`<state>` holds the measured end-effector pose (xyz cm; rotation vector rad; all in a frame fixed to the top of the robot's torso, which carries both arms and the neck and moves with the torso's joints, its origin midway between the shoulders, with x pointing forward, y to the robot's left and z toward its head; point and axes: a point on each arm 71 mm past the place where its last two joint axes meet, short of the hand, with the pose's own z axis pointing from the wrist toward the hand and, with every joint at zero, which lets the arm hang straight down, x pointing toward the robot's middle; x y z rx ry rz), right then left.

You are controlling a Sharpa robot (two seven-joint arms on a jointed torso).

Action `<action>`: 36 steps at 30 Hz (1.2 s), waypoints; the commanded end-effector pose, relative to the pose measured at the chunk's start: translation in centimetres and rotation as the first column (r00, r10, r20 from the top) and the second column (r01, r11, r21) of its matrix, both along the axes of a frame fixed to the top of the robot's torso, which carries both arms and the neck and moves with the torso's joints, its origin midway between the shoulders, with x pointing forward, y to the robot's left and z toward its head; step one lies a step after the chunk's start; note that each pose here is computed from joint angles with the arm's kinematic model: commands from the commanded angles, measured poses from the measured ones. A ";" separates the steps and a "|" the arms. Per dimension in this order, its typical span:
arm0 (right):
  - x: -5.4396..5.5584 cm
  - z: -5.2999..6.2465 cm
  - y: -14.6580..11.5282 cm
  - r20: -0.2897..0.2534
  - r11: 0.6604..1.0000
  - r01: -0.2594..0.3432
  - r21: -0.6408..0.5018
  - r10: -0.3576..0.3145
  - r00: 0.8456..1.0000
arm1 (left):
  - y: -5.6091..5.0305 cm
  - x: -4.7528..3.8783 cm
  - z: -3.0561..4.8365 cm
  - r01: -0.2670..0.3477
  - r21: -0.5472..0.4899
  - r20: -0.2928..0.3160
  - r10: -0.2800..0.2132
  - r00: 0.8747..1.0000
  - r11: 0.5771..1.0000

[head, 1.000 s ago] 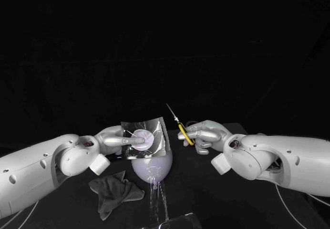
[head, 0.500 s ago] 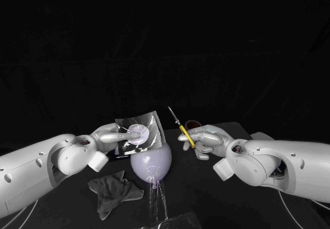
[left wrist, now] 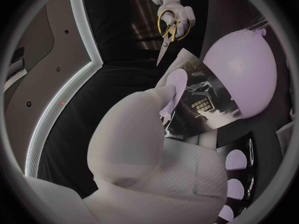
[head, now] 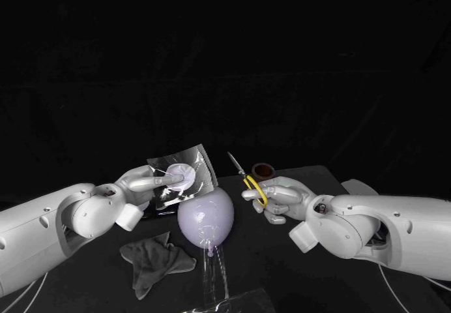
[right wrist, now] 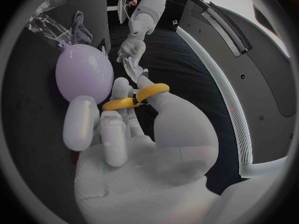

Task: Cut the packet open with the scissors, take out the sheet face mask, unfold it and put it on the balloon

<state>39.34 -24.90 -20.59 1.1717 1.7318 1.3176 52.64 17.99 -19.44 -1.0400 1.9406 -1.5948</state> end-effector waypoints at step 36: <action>-0.9 -0.3 4.3 -0.112 0.941 -0.339 0.021 0.339 0.934 | -1.1 -0.89 0.32 0.114 -0.044 -0.009 -0.114 0.993 0.993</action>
